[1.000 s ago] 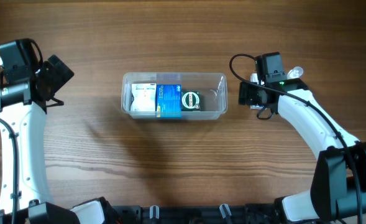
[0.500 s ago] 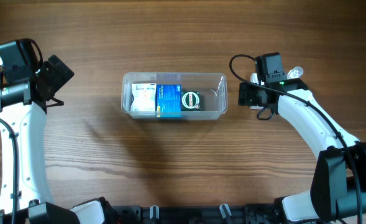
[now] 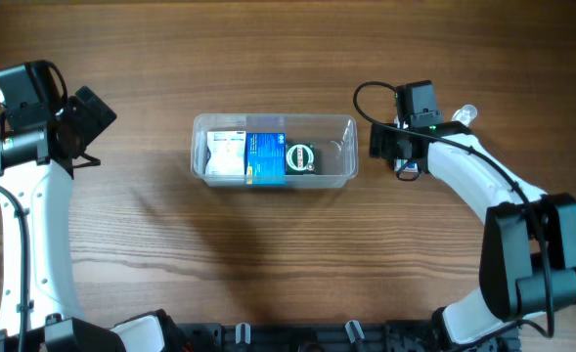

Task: Pack container
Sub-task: 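Lower the right gripper and grasp the Panadol box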

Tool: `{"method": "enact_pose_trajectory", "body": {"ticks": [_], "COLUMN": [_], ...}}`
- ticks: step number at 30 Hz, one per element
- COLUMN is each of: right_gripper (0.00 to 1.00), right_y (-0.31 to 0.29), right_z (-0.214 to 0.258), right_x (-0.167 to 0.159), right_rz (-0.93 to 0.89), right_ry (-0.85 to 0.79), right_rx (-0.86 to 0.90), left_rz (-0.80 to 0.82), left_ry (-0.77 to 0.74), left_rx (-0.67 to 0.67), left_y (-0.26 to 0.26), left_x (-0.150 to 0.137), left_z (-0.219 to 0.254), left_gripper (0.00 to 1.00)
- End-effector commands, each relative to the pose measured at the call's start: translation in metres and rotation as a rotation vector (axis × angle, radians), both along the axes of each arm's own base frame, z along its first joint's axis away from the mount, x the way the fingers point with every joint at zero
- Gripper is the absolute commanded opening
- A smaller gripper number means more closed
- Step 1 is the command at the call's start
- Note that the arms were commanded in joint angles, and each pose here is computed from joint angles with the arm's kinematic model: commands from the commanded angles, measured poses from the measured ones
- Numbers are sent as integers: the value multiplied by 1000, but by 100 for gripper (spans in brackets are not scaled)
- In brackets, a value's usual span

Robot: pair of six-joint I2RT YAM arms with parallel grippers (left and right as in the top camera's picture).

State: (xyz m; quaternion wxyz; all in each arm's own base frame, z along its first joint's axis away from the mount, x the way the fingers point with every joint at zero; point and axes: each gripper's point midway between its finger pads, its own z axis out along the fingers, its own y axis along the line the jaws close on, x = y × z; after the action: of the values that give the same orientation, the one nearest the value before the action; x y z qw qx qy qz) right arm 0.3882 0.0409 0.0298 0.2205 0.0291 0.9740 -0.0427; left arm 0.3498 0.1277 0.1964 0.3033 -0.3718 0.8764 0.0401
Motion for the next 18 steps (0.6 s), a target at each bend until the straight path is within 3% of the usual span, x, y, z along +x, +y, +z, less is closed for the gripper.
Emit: {"method": "enact_pose_trajectory", "body": {"ticks": [1, 18], "right_gripper": [100, 99], "right_y": [-7, -12], "right_z": [-8, -9], "right_x": [0, 3], "right_rz": [0, -17], "right_ry": [10, 7], "right_rx": [-21, 21], "left_rz": [0, 0], "left_ry": [-9, -9], "left_rx": [4, 4], "left_y": [1, 1], "left_x": [-1, -1], "left_z": [4, 4], "left_gripper": [100, 100]}}
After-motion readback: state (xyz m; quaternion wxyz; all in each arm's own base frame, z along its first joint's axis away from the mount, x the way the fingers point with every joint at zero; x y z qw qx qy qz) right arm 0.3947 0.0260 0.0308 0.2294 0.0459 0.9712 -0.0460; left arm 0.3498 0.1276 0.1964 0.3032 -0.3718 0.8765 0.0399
